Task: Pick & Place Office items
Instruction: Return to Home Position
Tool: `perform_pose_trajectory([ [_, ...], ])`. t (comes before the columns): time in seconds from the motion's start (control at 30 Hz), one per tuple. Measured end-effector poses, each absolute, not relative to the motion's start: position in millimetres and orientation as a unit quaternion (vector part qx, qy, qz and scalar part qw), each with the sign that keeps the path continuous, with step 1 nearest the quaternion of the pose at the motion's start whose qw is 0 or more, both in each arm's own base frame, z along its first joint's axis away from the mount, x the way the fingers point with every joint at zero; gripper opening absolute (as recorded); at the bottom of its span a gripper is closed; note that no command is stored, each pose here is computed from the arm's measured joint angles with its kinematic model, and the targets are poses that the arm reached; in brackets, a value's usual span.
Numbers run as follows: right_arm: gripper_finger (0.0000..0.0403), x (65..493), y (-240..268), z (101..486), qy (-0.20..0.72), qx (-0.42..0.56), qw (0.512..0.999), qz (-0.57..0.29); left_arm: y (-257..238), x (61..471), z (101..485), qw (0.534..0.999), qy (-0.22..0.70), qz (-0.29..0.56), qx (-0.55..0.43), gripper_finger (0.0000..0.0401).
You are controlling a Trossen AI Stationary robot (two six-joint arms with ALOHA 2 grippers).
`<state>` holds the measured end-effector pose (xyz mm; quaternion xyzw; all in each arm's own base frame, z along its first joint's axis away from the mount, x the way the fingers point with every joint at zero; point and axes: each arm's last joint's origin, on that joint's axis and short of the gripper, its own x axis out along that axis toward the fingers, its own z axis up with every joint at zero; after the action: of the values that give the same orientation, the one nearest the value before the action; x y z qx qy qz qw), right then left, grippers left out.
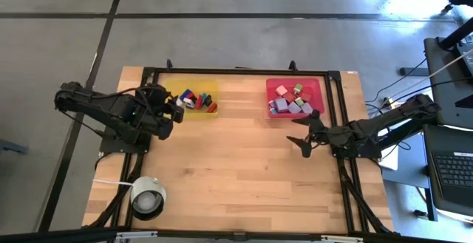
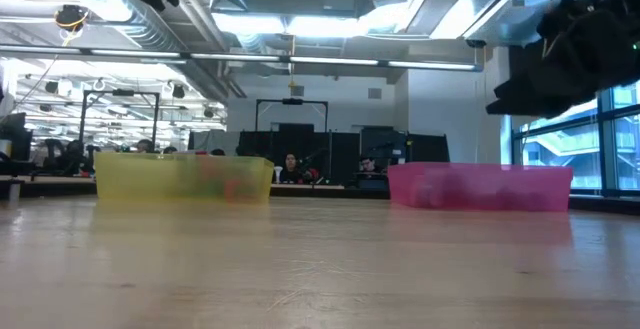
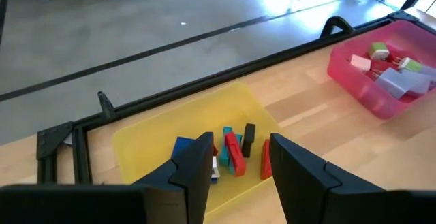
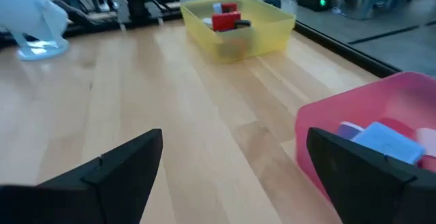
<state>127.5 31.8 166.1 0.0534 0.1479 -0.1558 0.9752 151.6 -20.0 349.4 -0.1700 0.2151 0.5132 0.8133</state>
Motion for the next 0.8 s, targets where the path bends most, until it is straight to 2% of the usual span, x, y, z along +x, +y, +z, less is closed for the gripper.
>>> perform_pose_trajectory([
  [0.3, 0.0366, 122.5, 31.1, 140.0, 0.117, 0.071, 0.983, -0.125, -21.2, 151.7, 348.3, 0.816, 0.244, 0.498, -0.165, 0.0141],
  [0.53, 0.0366, 123.1, 31.6, 141.9, 0.111, 0.067, 0.984, -0.118, -26.7, 154.4, 344.3, 0.805, 0.318, 0.443, -0.234, 0.0141],
  [0.8, 0.0366, 119.6, 26.5, 135.3, 0.126, 0.064, 0.970, -0.199, -29.0, 154.1, 342.5, 0.795, 0.354, 0.419, -0.260, 0.0141],
])
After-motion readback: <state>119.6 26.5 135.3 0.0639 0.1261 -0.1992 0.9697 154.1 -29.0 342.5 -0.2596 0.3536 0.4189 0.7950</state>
